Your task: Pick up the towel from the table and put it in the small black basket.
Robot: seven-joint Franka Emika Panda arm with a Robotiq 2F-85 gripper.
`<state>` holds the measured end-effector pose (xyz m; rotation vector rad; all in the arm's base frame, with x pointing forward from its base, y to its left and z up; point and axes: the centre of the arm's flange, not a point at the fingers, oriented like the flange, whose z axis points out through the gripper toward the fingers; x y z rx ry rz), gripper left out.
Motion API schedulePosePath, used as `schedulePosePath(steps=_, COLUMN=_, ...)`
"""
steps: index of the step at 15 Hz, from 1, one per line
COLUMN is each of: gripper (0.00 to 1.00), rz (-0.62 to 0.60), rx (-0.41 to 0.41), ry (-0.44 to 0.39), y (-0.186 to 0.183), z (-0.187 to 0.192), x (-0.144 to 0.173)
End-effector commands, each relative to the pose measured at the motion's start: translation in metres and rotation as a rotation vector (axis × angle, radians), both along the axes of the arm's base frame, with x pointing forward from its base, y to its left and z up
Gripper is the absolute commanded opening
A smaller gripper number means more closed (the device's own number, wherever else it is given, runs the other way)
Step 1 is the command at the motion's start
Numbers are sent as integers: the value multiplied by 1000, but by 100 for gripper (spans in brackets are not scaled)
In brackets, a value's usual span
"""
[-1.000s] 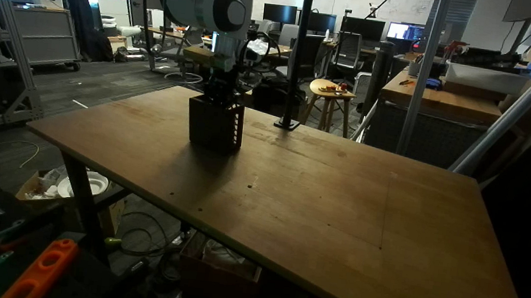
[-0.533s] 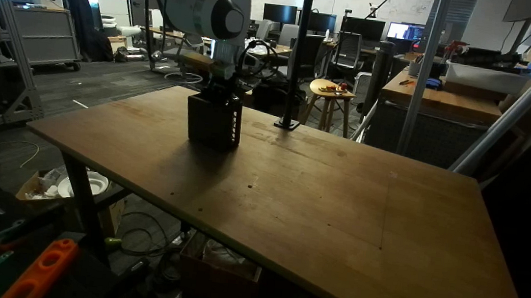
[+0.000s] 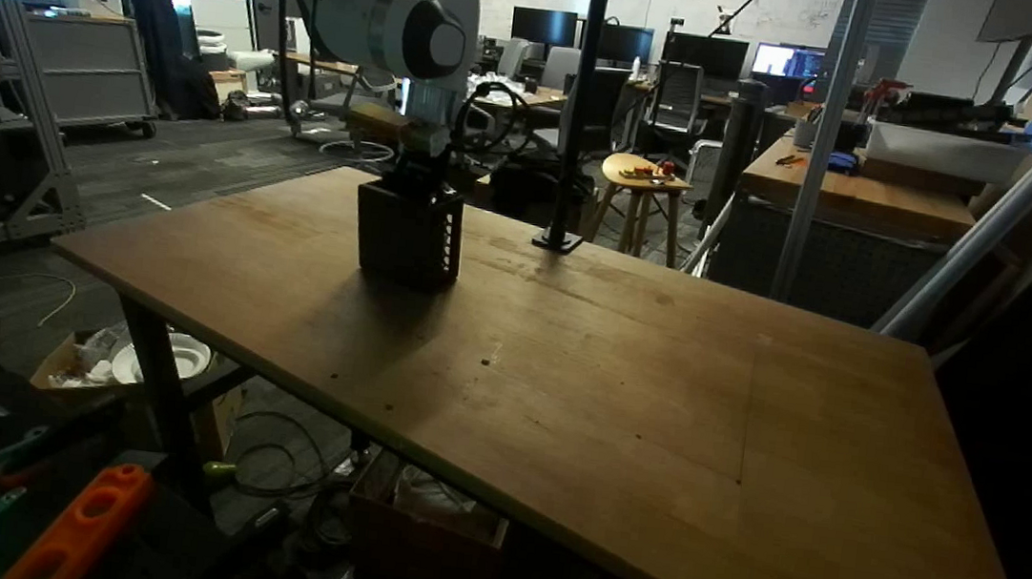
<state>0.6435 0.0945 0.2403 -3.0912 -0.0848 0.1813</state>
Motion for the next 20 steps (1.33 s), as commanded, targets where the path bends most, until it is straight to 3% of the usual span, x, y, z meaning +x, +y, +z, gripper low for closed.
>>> schedulePosePath(steps=1, gripper=0, rz=-7, rx=4, ry=13, y=4, z=-8, x=-8)
schedulePosePath(steps=11, gripper=0, rz=-101, rx=-63, ry=-45, y=-22, z=62, x=-14)
schedulePosePath(steps=20, gripper=0, rz=-296, rx=-129, ry=-121, y=-61, z=115, x=-43)
